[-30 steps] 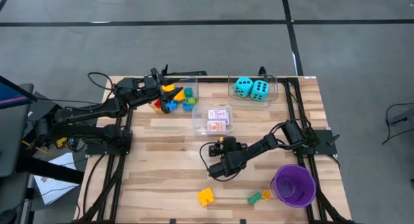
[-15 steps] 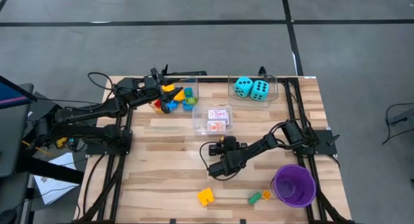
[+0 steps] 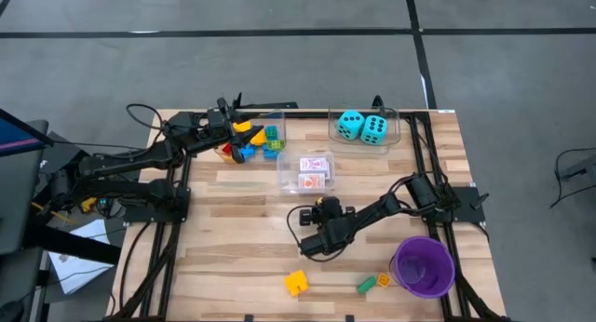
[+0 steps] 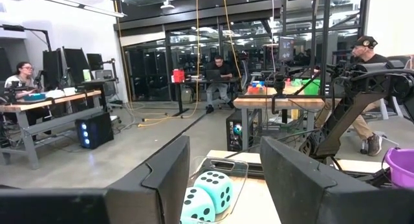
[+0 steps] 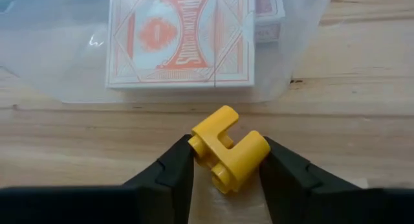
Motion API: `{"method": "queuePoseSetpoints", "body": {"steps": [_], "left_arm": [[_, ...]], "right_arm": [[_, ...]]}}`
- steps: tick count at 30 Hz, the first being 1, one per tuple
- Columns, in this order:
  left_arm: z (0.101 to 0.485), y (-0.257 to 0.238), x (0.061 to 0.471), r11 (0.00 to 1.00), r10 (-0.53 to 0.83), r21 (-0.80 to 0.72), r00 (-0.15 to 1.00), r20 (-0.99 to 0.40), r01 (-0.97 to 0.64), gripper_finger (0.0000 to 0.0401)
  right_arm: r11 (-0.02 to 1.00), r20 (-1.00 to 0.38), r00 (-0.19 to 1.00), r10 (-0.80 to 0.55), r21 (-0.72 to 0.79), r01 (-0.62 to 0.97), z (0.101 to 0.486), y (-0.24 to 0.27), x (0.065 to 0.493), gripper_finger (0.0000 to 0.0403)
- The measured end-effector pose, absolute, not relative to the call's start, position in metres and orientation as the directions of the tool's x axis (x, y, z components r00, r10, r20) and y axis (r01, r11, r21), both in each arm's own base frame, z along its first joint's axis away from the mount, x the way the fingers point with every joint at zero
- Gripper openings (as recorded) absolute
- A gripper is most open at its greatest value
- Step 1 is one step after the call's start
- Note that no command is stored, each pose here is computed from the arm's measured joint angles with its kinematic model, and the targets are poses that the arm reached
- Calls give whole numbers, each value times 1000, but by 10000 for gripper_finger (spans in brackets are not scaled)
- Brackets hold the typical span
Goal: Pick & Place Toys
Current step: Put the yellow game piece into the top left transparent bin
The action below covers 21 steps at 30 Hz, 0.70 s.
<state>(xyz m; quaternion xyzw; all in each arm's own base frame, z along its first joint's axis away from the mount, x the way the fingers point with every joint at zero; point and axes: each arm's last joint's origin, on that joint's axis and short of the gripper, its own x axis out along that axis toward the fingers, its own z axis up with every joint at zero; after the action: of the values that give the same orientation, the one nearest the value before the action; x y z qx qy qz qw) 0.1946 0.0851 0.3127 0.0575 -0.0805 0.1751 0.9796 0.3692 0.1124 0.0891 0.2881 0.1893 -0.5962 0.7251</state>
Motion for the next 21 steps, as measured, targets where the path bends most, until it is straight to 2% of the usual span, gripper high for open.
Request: {"method": "queuePoseSetpoints", "body": {"steps": [6,14,21], "left_arm": [[313,85,195,932,334,85,926,176,-352,182],[312,85,195,932,335,85,927,168,-352,182],[311,85,195,933,335,85,928,161,-351,182]], "right_arm": [[149,-622,240,-746,195,969,89,123,366,145],[209,-628,292,-721,204,956,96,153,356,136],[321,-554,398,-732,235,917,155,179,333,137]]}}
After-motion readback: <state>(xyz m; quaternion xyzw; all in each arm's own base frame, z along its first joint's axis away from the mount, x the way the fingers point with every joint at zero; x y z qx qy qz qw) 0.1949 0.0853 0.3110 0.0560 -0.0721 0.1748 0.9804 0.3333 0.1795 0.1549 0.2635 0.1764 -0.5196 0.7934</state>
